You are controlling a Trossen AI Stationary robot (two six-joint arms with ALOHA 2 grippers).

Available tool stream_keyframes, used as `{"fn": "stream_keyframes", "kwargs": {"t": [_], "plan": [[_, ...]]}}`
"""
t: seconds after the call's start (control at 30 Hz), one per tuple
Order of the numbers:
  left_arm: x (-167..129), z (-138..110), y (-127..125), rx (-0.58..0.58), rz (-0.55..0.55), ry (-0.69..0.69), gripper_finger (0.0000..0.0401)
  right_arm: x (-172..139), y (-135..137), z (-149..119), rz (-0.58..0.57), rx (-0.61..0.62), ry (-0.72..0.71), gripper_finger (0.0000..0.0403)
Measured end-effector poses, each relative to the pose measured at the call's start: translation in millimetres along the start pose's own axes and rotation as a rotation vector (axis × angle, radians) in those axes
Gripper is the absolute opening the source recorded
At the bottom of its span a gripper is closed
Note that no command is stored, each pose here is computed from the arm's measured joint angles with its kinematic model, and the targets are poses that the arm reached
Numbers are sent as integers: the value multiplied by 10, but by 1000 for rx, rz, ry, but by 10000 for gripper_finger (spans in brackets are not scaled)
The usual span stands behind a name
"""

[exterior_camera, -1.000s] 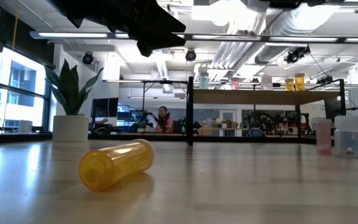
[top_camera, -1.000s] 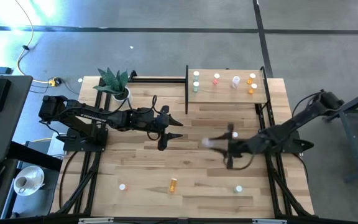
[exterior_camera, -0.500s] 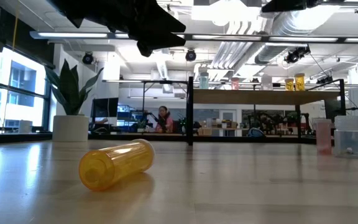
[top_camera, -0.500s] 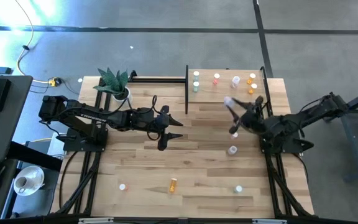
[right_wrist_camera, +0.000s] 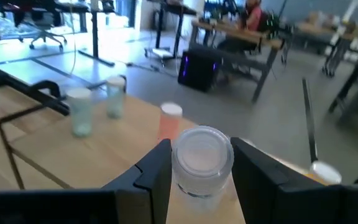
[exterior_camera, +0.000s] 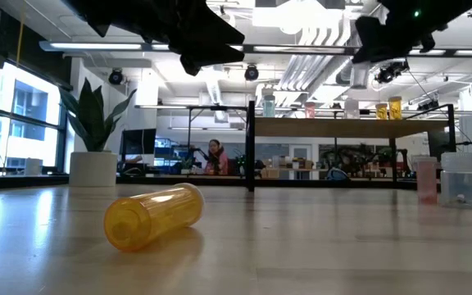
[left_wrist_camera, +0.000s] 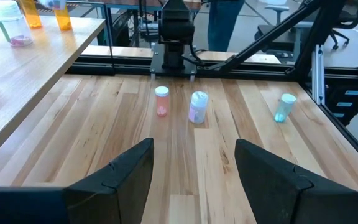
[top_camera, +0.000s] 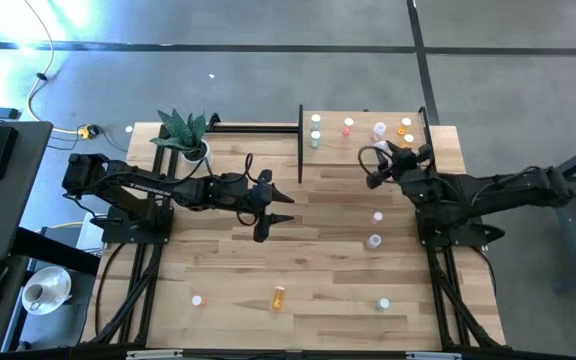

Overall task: Pick and place medicine bottles onto shelf by color
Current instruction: Put the bottom transparent bottle on the shelf aligned with the other transparent pill bottle

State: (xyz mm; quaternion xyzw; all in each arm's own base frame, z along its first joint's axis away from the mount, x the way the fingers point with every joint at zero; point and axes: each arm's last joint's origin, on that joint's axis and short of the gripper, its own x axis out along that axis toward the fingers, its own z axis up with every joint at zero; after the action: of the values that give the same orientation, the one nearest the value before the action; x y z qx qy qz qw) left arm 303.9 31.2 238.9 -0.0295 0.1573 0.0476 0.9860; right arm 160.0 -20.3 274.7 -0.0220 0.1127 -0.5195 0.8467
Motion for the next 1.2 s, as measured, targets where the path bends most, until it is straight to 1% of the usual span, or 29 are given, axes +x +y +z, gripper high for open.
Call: {"fn": "stream_keyframes", "kwargs": {"t": [0.17, 0.33, 0.8, 1.0, 1.2], "plan": [[0, 1, -1, 0, 0, -1, 215, 140, -95, -83, -2, 50, 96, 129], [0, 0, 1, 0, 0, 0, 215, 241, -189, -141, -32, 68, 168, 129], [0, 2, -1, 0, 0, -1, 215, 404, -306, -171, 8, 136, 257, 129], [0, 1, 0, 0, 0, 0, 215, 472, -337, -196, -20, 138, 283, 129], [0, -5, 0, 0, 0, 6, 215, 494, -340, -198, -18, 142, 289, 129]]}}
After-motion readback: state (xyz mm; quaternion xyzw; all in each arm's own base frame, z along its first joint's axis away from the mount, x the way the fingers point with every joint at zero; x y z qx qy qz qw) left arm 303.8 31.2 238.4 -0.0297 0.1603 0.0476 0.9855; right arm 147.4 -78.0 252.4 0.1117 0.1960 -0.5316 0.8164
